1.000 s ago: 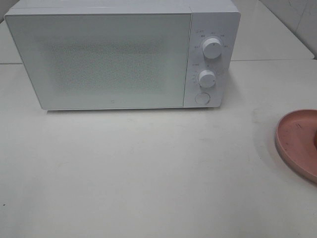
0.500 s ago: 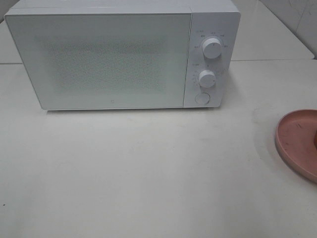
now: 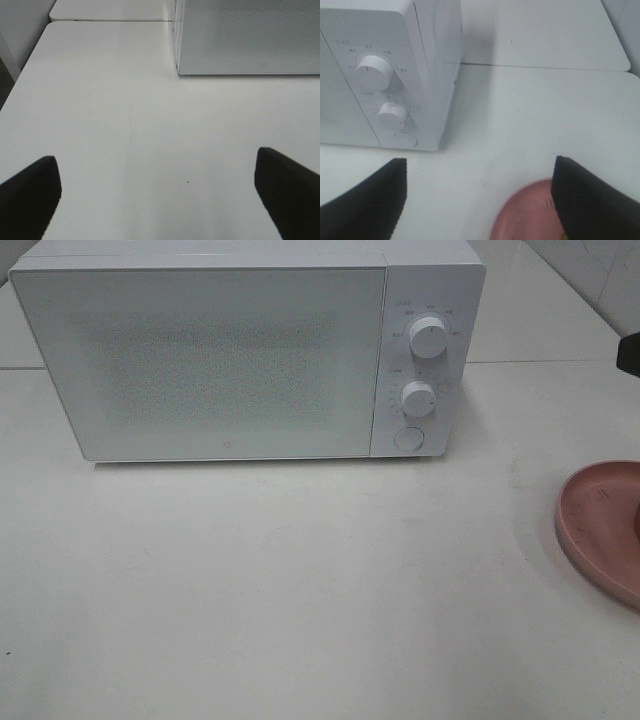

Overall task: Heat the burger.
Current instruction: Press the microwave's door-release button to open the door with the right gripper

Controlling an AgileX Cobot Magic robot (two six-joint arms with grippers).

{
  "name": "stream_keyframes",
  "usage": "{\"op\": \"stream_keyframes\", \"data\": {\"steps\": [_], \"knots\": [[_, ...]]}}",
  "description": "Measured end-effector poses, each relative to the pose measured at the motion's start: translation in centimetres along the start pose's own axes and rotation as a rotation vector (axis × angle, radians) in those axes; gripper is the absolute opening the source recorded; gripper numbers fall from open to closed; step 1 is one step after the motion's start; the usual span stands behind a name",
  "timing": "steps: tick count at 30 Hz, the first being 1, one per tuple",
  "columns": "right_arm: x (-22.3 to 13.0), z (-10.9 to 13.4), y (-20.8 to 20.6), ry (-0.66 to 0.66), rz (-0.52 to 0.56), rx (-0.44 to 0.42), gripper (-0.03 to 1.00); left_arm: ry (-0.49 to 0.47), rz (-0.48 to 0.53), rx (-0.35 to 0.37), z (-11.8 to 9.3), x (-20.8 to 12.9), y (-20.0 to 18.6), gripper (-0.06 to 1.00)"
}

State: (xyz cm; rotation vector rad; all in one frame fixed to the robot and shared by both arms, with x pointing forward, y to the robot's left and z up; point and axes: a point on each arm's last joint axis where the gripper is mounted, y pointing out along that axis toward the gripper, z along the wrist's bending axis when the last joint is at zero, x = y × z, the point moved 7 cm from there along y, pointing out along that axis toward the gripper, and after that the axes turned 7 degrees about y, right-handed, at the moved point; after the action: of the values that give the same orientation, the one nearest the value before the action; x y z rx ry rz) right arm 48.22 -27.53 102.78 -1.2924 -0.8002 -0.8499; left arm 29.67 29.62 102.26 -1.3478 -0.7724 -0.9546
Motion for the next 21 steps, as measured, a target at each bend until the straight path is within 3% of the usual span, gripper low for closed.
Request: {"op": "stream_keyframes", "data": {"steps": [11,21], "knots": [[1.9,0.7,3.5,0.001,-0.141,0.040,0.76,0.000,0.000,0.000,0.0,0.0,0.0,0.99],[0.5,2.1,5.5,-0.004,-0.235,0.093,0.76,0.000,0.000,0.000,0.0,0.0,0.0,0.99]]}}
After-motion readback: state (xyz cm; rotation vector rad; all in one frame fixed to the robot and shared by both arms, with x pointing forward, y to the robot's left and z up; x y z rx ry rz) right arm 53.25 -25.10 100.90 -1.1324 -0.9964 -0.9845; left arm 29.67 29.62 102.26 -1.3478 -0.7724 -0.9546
